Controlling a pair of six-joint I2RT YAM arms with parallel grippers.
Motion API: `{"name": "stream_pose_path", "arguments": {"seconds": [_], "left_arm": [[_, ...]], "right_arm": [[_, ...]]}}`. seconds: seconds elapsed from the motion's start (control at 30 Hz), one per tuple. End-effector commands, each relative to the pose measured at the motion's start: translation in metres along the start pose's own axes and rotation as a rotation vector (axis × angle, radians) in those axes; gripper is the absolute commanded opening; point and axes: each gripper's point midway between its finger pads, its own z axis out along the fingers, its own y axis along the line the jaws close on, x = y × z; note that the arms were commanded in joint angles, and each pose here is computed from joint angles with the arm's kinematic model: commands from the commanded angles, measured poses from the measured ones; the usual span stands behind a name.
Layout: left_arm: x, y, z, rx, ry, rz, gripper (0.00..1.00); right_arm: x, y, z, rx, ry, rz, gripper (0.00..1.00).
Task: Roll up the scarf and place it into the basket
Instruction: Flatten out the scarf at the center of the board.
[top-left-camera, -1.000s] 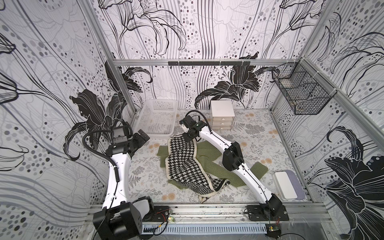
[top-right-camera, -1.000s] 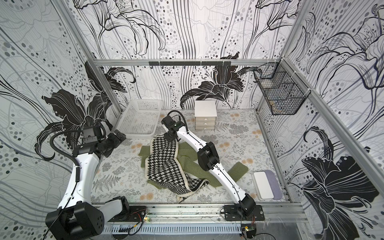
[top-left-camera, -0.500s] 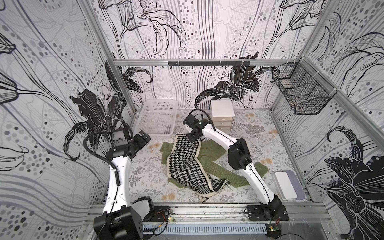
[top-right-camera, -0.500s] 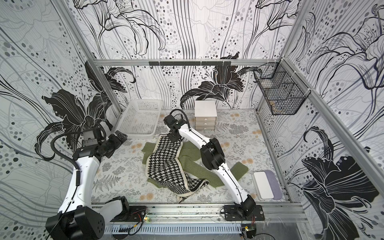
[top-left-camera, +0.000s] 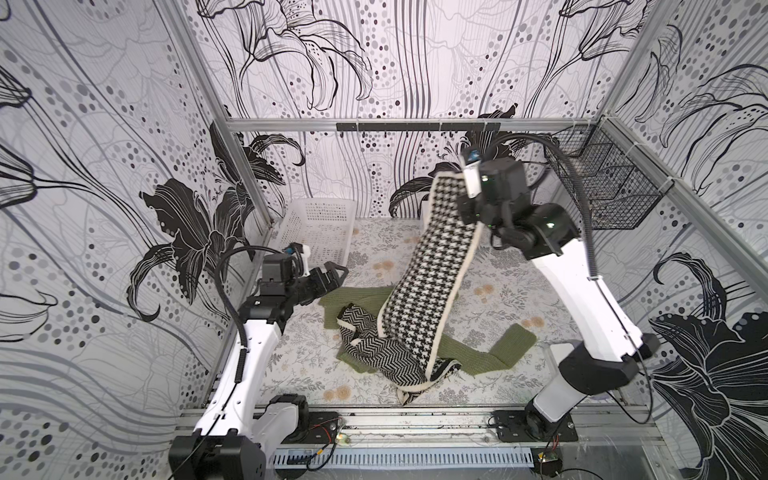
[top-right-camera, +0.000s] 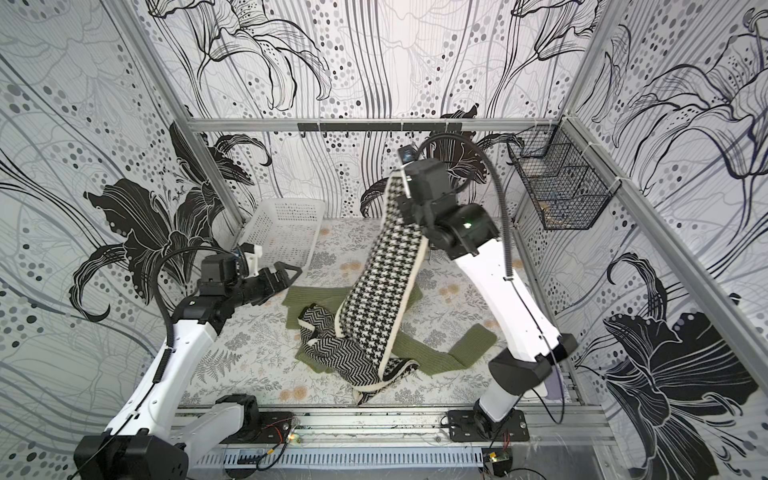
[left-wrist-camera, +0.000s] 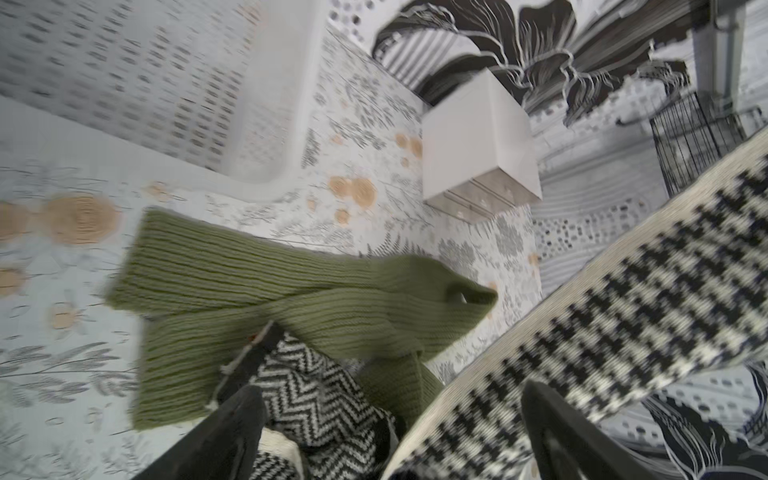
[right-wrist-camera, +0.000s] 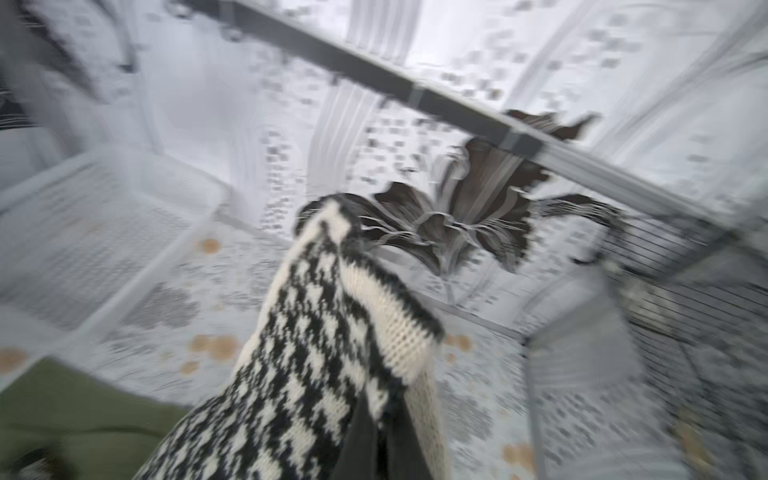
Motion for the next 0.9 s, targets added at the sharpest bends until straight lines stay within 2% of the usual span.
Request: {"name": "stream_pose_path", "arguments": {"seconds": [0.0,0.1,0.27,0.4,0.47,0.57,0.73,0.8,0.87], "left_arm": [[0.003,-0.019,0.011,0.006,-0.002,0.093,1.00],[0.025,-0.013,0.029,-0.016,0.050,0.043,1.00],[0.067,0.011,0.043,-0.129,0.145,0.011,1.00],[0.101,0.046,0.031,-0.331,0.226,0.015,0.99],[0.120,0.044,0.025,-0.357,0.248,0.020,0.99],[0.148,0.036,0.018,-0.382,0.282,0.031,0.99],[0.186,0.046,0.008,-0.504,0.346,0.009,1.00],[0.196,0.050,0.009,-0.506,0.347,-0.038,0.95],[0.203,0.059,0.012,-0.516,0.337,-0.083,0.85]], "right_arm": [[0.028,-0.080,-0.035,0.296,0.080,-0.062,0.00],[0.040,-0.124,-0.064,0.401,0.087,-0.031,0.00],[0.083,-0.156,-0.059,0.474,0.206,-0.034,0.00],[0.110,-0.157,-0.045,0.424,0.246,0.012,0.00],[0.113,-0.153,-0.042,0.395,0.237,0.030,0.00],[0.116,-0.132,-0.035,0.279,0.223,0.060,0.00],[0.116,-0.119,-0.038,0.193,0.200,0.087,0.00],[0.120,-0.117,-0.039,0.185,0.205,0.085,0.00],[0.122,-0.115,-0.040,0.172,0.207,0.084,0.00]]}}
